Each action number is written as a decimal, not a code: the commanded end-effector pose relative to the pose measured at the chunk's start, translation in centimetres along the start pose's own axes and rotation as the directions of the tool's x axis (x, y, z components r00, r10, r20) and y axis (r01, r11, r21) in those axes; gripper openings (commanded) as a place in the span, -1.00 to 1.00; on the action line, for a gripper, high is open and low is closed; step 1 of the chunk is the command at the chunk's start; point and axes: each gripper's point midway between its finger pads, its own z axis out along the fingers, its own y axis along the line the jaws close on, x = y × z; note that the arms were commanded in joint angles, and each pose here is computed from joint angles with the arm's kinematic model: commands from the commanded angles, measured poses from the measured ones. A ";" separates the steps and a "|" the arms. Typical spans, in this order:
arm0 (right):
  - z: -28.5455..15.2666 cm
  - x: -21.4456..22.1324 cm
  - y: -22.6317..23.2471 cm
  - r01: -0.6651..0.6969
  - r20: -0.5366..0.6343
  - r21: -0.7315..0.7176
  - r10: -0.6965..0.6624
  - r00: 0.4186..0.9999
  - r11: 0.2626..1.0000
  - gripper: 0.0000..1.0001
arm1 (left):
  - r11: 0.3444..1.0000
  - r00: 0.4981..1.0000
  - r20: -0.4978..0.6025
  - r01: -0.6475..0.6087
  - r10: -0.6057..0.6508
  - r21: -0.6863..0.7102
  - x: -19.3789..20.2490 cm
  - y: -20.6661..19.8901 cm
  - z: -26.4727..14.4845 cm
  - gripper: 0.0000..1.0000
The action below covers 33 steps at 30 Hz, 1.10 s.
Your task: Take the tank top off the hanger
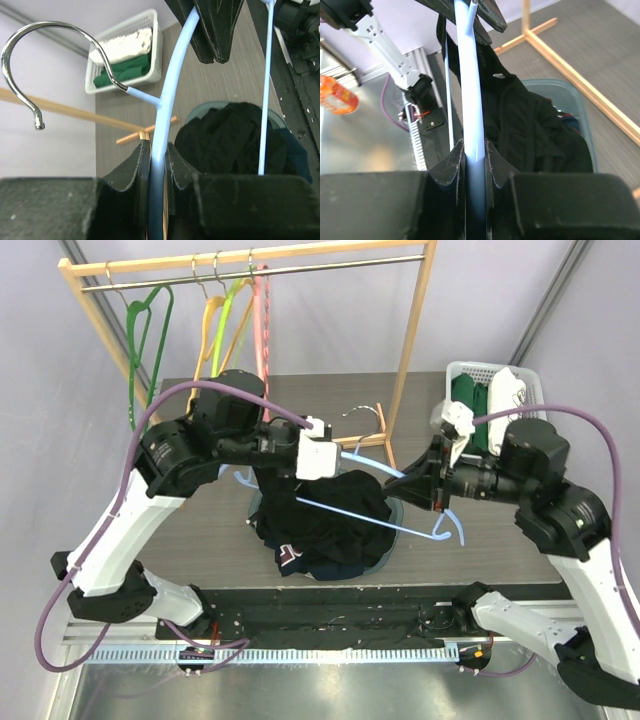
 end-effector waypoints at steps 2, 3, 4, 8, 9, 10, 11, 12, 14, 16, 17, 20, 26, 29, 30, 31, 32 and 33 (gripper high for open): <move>-3.3 -3.9 -0.3 0.048 0.157 0.174 -0.076 0.985 0.984 -0.98 | 0.992 0.999 0.048 0.029 -0.023 -0.120 -2.0 2.7 0.7 -0.94; -3.9 -4.3 -0.4 0.050 0.170 0.202 -0.085 0.982 0.978 -0.98 | 0.991 0.998 0.056 0.025 -0.017 -0.132 -2.4 3.0 0.9 -0.82; -4.3 -4.5 -0.3 0.052 0.174 0.211 -0.090 0.981 0.976 -0.98 | 0.989 0.998 0.055 0.029 -0.021 -0.147 -2.4 3.3 1.0 -0.32; -6.0 -4.6 -0.2 0.076 0.163 0.273 -0.124 0.979 0.959 -0.98 | 0.970 0.995 0.099 0.054 -0.031 -0.237 -4.4 5.4 0.4 0.95; -6.7 -4.9 0.0 0.078 0.168 0.290 -0.131 0.977 0.954 -0.98 | 0.967 0.994 0.109 0.054 -0.027 -0.250 -5.0 5.8 0.4 0.99; -7.2 -4.6 -0.2 0.066 0.155 0.319 -0.120 0.981 0.945 -0.98 | 0.953 0.992 0.129 0.052 -0.014 -0.297 -6.2 6.8 -0.8 0.99; -7.7 -4.6 -0.4 0.105 0.138 0.340 -0.160 0.977 0.935 -0.99 | 0.946 0.990 0.143 0.055 -0.009 -0.320 -6.8 7.4 -1.4 0.99; -8.3 -4.8 -0.3 0.112 0.140 0.355 -0.171 0.975 0.928 -0.99 | 0.938 0.987 0.158 0.071 -0.017 -0.341 -7.4 7.7 -2.1 0.99; -9.7 -5.4 -0.3 0.122 0.146 0.404 -0.196 0.970 0.906 -0.98 | 0.908 0.987 0.162 0.084 -0.018 -0.410 -7.7 8.9 -3.4 0.99; -10.6 -5.9 -0.1 0.140 0.145 0.426 -0.220 0.965 0.894 -0.98 | 0.883 0.986 0.162 0.104 -0.032 -0.458 -7.5 9.2 -4.6 0.99; -11.0 -6.1 -0.2 0.139 0.148 0.447 -0.227 0.963 0.883 -0.99 | 0.871 0.990 0.132 0.107 -0.049 -0.480 -6.3 9.4 -4.1 0.99; -11.7 -6.4 -0.4 0.140 0.154 0.479 -0.240 0.959 0.867 -0.99 | 0.835 0.989 0.136 0.121 -0.056 -0.536 -6.3 10.0 -5.5 0.99; -11.2 -5.5 -1.0 0.130 0.130 0.480 -0.217 0.968 0.868 -0.98 | 0.792 0.978 0.169 0.197 -0.120 -0.578 -6.3 10.5 -6.7 1.00; -11.3 -5.3 -1.3 0.130 0.125 0.495 -0.218 0.968 0.859 -0.98 | 0.781 0.971 0.171 0.235 -0.166 -0.579 -5.4 10.1 -6.5 0.99; -11.2 -5.1 -1.6 0.128 0.117 0.502 -0.214 0.970 0.855 -0.98 | 0.783 0.970 0.161 0.243 -0.183 -0.573 -4.8 9.8 -6.1 0.99; -11.1 -5.0 -1.8 0.128 0.113 0.507 -0.213 0.971 0.852 -0.98 | 0.786 0.967 0.161 0.253 -0.196 -0.564 -4.5 9.5 -5.9 0.99; -11.0 -4.9 -2.1 0.125 0.107 0.513 -0.208 0.972 0.849 -0.98 | 0.785 0.962 0.166 0.271 -0.215 -0.556 -4.2 9.3 -5.7 0.99; -10.9 -4.7 -2.3 0.123 0.101 0.516 -0.203 0.974 0.847 -0.98 | 0.781 0.958 0.173 0.286 -0.227 -0.555 -4.1 9.1 -6.0 0.99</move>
